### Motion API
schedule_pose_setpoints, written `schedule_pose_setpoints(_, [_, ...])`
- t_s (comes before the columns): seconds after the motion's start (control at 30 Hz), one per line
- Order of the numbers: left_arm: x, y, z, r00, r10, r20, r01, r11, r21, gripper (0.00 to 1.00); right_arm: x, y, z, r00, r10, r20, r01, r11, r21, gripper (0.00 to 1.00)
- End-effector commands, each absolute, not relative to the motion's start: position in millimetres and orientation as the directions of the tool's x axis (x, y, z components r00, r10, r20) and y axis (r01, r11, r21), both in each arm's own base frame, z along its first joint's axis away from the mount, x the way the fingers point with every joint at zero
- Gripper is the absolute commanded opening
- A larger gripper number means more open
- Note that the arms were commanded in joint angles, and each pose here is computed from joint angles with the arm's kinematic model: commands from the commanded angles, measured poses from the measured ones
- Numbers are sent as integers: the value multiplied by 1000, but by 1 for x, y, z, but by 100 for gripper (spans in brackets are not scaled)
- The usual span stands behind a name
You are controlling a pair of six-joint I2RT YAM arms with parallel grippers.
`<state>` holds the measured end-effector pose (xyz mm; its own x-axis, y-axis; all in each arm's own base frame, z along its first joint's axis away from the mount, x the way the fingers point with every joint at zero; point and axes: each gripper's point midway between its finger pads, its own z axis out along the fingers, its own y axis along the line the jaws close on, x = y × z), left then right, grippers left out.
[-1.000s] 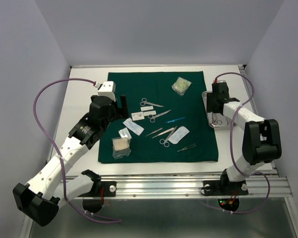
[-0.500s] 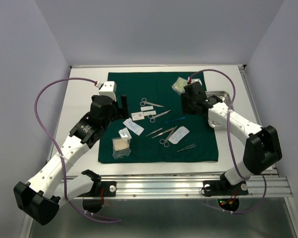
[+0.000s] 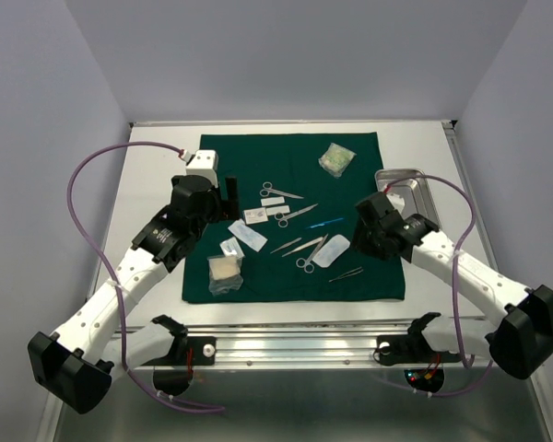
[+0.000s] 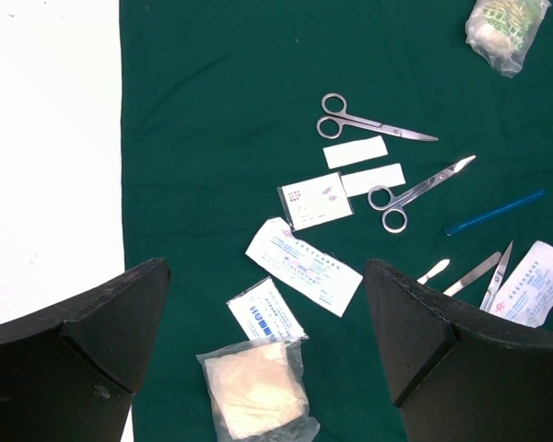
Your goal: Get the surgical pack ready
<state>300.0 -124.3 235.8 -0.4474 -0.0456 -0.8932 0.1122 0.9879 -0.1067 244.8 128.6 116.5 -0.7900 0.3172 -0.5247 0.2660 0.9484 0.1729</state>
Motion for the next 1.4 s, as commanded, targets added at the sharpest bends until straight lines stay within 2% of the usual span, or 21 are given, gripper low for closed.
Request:
schedule_pose_setpoints(0.0, [307, -126, 248, -413, -66, -909, 112, 986, -122, 99, 228, 140, 109, -743, 479, -468, 388, 877, 283, 54])
schedule_pose_setpoints(0.17, [307, -127, 250, -406, -70, -911, 115, 985, -127, 99, 213, 156, 83, -761, 496, -418, 398, 866, 302, 50])
schedule_pose_setpoints(0.37, [307, -126, 252, -403, -62, -913, 119, 986, -120, 99, 205, 171, 58, -766, 519, -379, 450, 854, 261, 54])
schedule_pose_setpoints(0.73, [307, -128, 254, -399, -59, -915, 130, 984, -120, 99, 210, 174, 35, -742, 554, -378, 502, 833, 234, 55])
schedule_pose_setpoints(0.97, [307, -131, 251, -404, -56, -913, 143, 982, -123, 99, 218, 168, 24, -750, 507, -424, 485, 858, 169, 54])
schedule_pose_setpoints(1.03, [308, -132, 251, -405, -56, -913, 147, 981, -125, 99, 221, 169, 23, -754, 492, -435, 477, 866, 150, 50])
schedule_pose_setpoints(1.17, [308, -131, 253, -399, -59, -915, 145, 981, -127, 99, 224, 168, 22, -749, 489, -447, 480, 866, 142, 32])
schedule_pose_setpoints(1.33, [306, -130, 249, -402, -58, -914, 141, 982, -125, 99, 226, 164, 32, -730, 494, -472, 481, 862, 158, 19])
schedule_pose_setpoints(1.37, [305, -130, 249, -404, -60, -913, 141, 982, -128, 99, 226, 162, 34, -729, 491, -477, 481, 863, 154, 14])
